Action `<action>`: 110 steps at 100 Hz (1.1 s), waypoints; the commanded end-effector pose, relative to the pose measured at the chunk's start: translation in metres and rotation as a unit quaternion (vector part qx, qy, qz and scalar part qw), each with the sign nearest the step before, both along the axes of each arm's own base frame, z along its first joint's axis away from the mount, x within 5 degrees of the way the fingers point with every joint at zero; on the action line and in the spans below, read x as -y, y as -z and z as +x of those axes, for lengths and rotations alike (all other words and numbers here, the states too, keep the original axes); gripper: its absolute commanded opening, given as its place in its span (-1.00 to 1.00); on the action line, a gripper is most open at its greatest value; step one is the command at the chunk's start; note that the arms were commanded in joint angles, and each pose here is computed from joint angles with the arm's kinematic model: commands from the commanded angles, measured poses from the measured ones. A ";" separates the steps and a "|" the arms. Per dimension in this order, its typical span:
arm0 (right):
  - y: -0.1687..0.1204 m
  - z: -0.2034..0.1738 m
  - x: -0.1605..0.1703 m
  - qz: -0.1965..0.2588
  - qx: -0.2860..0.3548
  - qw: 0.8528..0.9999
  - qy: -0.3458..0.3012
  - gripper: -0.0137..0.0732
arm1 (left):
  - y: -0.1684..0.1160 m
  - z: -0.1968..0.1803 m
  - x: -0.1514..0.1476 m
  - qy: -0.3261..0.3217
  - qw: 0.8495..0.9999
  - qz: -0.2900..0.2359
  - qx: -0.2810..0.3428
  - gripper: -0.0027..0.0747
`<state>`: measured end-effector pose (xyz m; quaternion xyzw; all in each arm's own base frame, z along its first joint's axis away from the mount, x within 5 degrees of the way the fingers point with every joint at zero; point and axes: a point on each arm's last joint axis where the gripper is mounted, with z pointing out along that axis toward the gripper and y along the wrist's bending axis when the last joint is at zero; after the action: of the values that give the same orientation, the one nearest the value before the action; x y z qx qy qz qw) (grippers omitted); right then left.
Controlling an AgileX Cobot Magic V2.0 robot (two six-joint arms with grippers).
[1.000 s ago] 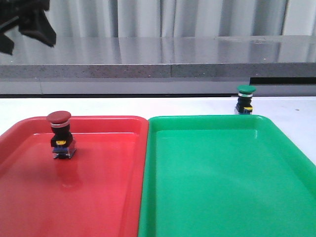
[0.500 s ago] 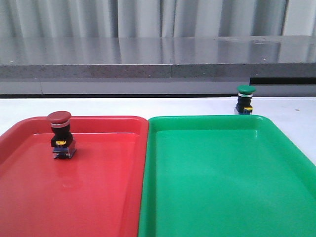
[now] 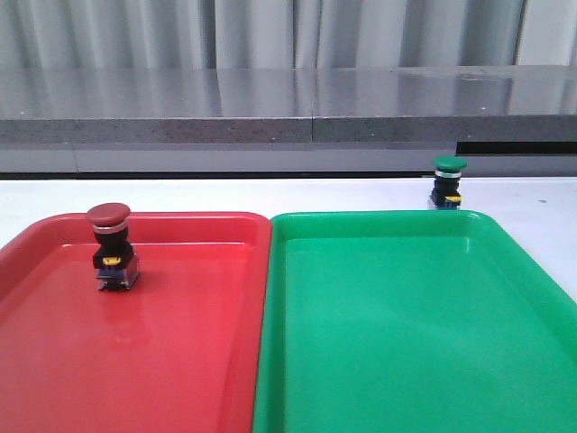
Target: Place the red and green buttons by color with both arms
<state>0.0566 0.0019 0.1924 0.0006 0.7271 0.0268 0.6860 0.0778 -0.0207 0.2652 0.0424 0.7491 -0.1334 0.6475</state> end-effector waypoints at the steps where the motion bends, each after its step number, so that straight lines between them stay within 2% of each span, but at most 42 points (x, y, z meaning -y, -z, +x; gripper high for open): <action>1: -0.015 -0.002 0.000 -0.003 0.062 0.998 0.000 -0.84 | -0.012 -0.001 0.000 -0.001 0.999 -0.019 0.041 0.43; 48: -0.015 -0.002 0.000 -0.003 0.062 0.998 0.000 -0.84 | -0.012 -0.001 0.000 -0.001 0.999 -0.019 0.041 0.39; 53: -0.015 -0.002 0.000 -0.003 0.062 0.998 0.000 -0.84 | -0.012 -0.001 0.000 -0.001 0.999 -0.019 0.041 0.30; 60: -0.015 -0.002 0.000 -0.003 0.062 0.998 0.000 -0.84 | -0.012 -0.001 0.000 -0.001 0.999 -0.019 0.041 0.08; 82: -0.015 -0.002 0.000 -0.003 0.062 0.998 0.000 -0.84 | -0.012 -0.001 0.000 -0.001 0.999 -0.019 0.041 -0.99; 110: -0.015 -0.002 0.000 -0.003 0.062 0.998 0.000 -0.84 | -0.012 -0.001 0.000 -0.001 0.999 -0.018 0.041 -0.98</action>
<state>0.0566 0.0019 0.1924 0.0006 0.7271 0.0268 0.6860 0.0763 -0.0203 0.2610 0.0419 0.7516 -0.1334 0.6446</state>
